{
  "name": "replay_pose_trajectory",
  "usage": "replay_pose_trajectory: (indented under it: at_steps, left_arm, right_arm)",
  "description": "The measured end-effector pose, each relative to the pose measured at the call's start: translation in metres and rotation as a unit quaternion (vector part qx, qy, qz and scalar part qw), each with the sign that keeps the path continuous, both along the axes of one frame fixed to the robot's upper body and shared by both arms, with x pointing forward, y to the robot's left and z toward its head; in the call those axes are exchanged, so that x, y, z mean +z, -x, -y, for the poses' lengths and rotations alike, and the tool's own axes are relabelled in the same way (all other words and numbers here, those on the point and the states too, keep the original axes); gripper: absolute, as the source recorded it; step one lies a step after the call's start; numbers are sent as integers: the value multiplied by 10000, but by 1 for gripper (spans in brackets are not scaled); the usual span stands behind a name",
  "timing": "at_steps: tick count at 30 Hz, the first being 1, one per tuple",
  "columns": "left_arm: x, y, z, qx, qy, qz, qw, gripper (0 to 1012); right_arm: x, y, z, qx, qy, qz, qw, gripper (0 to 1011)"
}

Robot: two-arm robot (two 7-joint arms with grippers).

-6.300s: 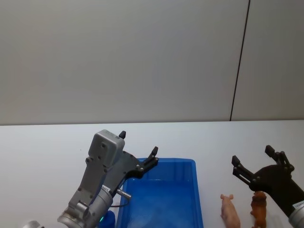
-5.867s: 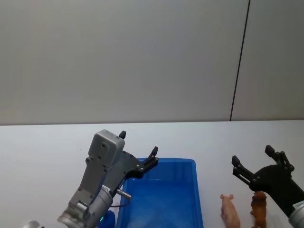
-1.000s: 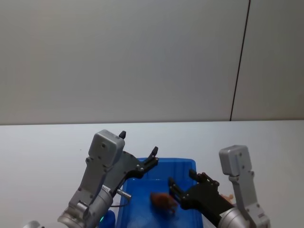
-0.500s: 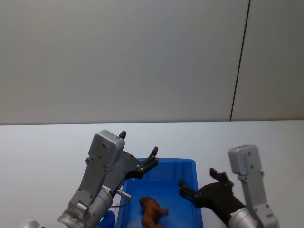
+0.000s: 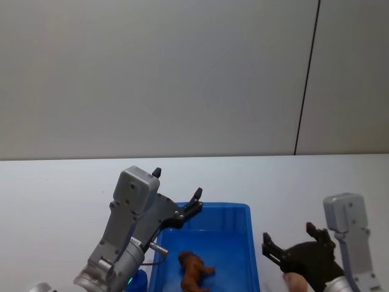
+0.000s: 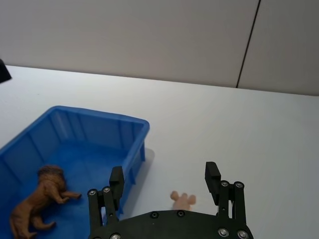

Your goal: Pick up the two dolls from the table and place them into the box.

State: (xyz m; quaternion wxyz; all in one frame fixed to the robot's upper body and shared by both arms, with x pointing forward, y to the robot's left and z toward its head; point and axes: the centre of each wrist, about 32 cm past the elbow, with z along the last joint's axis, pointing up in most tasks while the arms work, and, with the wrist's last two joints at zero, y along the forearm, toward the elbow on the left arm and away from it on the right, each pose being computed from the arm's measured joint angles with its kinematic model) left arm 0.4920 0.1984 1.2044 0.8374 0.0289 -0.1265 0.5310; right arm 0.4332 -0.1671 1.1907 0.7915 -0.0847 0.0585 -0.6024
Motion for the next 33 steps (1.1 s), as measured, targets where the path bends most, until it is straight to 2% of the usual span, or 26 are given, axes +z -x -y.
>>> replay_pose_trajectory:
  at_steps: [13,24,33]
  left_arm:
    - [0,0,0,0,0,0,10000,1002]
    - [0,0,0,0,0,0,10000,1001]
    - [0,0,0,0,0,0,10000,1001]
  right_arm:
    - [-102,125,54,-319,219,-328,9987,1001]
    - [-237,143,51,-392,303,-599,9970,994]
    - [-353,137,41,-411,303,-837,9952,763]
